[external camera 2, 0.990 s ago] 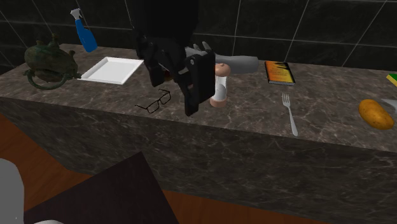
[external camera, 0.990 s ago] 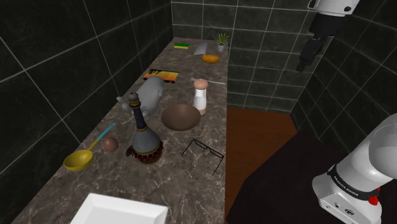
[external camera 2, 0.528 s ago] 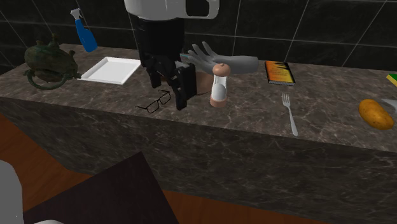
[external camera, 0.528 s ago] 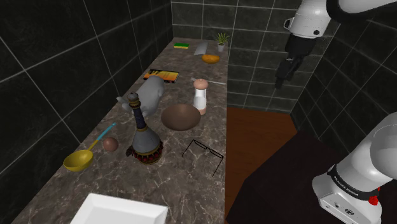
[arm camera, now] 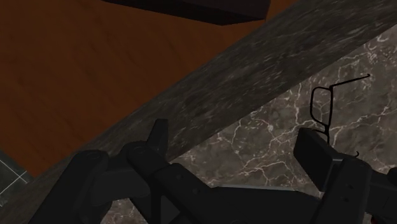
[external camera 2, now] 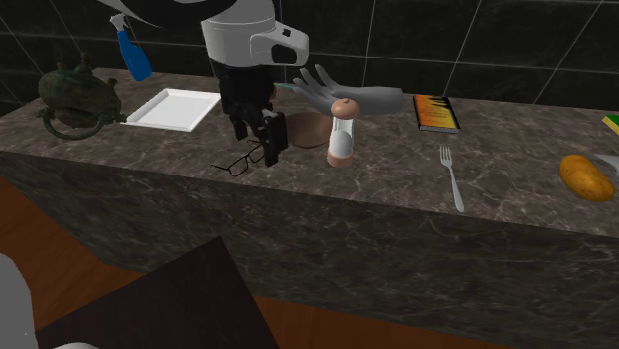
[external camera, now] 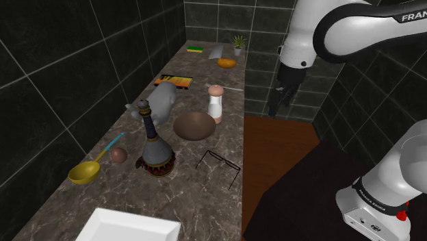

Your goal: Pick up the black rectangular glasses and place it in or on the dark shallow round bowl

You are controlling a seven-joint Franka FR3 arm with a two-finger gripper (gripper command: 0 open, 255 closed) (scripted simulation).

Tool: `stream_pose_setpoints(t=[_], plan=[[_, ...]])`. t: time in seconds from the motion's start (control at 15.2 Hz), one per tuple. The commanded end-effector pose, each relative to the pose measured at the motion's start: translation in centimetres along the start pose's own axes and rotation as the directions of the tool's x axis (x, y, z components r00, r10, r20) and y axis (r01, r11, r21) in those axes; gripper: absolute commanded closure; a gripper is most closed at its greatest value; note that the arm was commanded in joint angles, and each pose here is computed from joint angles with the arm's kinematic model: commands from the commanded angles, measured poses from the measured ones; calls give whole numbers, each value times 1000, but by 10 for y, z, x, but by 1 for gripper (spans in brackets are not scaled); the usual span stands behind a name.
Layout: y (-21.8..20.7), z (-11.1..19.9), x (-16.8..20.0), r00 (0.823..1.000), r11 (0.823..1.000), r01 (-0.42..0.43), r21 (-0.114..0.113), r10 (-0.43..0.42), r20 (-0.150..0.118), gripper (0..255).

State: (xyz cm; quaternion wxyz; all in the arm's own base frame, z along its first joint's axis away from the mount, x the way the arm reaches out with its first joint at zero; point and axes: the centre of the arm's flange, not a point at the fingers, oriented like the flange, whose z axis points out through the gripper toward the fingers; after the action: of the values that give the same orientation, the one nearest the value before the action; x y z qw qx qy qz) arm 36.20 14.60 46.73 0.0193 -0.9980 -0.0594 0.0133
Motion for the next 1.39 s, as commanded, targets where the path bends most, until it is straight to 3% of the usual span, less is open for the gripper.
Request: stream_pose_setpoints(t=[0.0,1.06,1.32], plan=[[-20,15,12,1000,1000,-3,-1,3,3,0],[-172,148,82,999,1000,-21,-15,21,32,0],[-178,170,84,999,1000,-22,-16,22,33,0]])
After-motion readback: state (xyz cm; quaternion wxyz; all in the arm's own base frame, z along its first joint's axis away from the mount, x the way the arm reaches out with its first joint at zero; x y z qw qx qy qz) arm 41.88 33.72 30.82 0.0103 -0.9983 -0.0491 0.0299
